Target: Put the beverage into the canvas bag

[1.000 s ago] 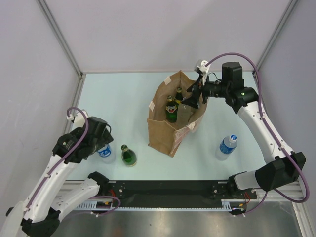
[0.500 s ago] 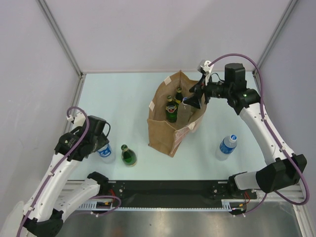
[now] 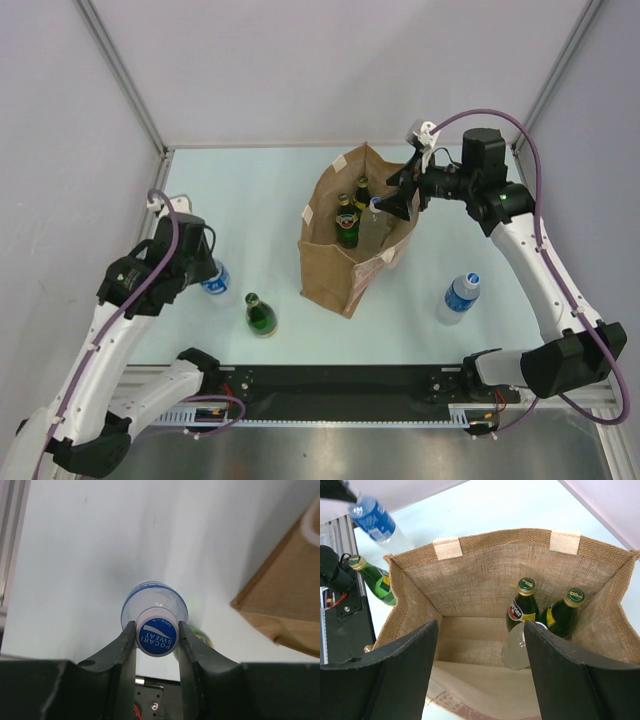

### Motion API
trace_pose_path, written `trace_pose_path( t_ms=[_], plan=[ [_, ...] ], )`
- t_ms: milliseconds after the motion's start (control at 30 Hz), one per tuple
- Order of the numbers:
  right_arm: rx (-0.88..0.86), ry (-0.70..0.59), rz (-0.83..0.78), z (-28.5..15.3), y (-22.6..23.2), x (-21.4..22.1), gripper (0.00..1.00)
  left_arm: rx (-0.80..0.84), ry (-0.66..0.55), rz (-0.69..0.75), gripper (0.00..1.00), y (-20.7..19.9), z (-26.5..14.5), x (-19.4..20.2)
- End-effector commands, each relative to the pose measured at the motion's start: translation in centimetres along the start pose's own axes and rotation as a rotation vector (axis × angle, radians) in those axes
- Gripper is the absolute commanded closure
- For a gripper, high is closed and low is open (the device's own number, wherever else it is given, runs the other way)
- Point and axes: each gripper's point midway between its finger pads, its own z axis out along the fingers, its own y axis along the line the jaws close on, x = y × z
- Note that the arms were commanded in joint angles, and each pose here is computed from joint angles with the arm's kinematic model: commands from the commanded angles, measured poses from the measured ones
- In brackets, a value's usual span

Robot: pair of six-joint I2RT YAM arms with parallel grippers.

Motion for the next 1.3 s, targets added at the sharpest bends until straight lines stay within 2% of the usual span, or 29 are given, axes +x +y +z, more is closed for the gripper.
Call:
trace_pose_path(
  t_ms=[0, 167, 233, 267, 333, 567, 800, 933, 1267],
  plan=[
    [-0.004, -0.051, -0.031, -0.8, 0.6, -1.5, 0.25, 0.234, -0.302, 0.112, 1.0, -4.4, -4.4, -9.4],
    [-0.001, -0.053, -0.03, -1.1, 0.5, -1.4, 0.25, 0.409, -0.436, 0.257, 1.0, -8.9, -6.8, -14.3],
    [0.004, -0.054, -0.029, -1.1, 0.4, -1.4, 0.25, 0.465, -0.53, 0.29, 1.0, -10.4, -8.9, -17.2],
    [0.005, -0.052, -0.028, -1.1, 0.3, -1.3, 0.25, 0.505, -0.524, 0.319, 1.0, -11.8, -8.7, -17.7],
    [0.009, -0.052, -0.027, -1.1, 0.1, -1.3, 0.25, 0.558, -0.618, 0.336, 1.0, -13.1, -11.6, -20.5],
    [0.023, -0.049, -0.008, -1.3, -0.5, -0.8, 0.25, 0.726, -0.777, 0.366, 1.0, -18.7, -17.5, -26.0],
    [0.052, -0.048, 0.001, -2.1, -1.4, -0.7, 0.25, 0.955, -0.74, 0.404, 1.0, -25.3, -18.7, -24.9],
    [0.046, -0.048, 0.0, -2.8, -1.3, -0.5, 0.25, 1.018, -0.659, 0.438, 1.0, -27.8, -17.1, -22.9],
    [0.052, -0.031, 0.008, -3.4, -1.7, 0.5, 0.25, 0.986, -0.439, 0.55, 1.0, -30.1, -9.9, -16.5]
  ],
)
